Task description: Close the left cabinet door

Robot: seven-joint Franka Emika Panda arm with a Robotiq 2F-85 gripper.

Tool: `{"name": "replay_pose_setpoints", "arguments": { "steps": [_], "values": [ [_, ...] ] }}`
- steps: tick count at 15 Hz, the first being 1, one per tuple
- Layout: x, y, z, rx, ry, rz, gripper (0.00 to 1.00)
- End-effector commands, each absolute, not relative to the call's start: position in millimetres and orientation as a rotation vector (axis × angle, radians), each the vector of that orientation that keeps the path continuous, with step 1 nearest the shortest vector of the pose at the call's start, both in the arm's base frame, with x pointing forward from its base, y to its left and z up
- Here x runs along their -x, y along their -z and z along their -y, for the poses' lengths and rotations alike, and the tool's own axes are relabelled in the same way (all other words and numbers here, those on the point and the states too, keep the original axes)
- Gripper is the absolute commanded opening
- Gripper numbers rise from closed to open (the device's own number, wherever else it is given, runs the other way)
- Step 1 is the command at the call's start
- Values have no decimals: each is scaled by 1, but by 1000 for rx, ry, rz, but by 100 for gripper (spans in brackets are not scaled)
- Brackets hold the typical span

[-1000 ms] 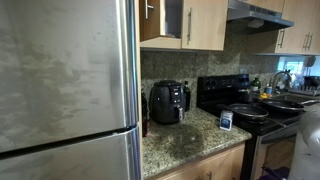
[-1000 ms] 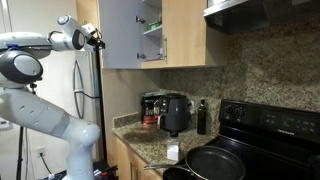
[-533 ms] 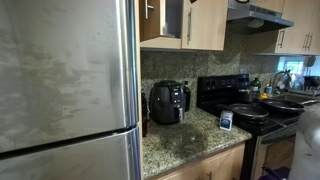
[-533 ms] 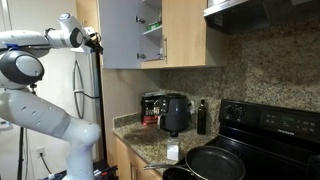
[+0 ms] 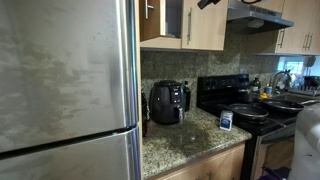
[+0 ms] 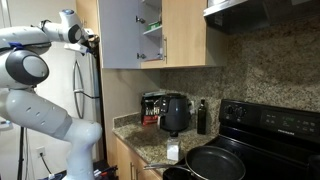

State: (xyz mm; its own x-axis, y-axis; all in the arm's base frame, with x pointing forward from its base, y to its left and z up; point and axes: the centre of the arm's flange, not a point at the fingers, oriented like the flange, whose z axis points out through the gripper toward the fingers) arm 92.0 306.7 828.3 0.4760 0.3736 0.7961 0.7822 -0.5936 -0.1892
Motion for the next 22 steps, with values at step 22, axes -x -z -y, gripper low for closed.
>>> {"name": "replay_pose_setpoints", "arguments": {
  "steps": [22],
  "values": [
    [-74,-854,-295,2149,1141,969,100]
  ]
}}
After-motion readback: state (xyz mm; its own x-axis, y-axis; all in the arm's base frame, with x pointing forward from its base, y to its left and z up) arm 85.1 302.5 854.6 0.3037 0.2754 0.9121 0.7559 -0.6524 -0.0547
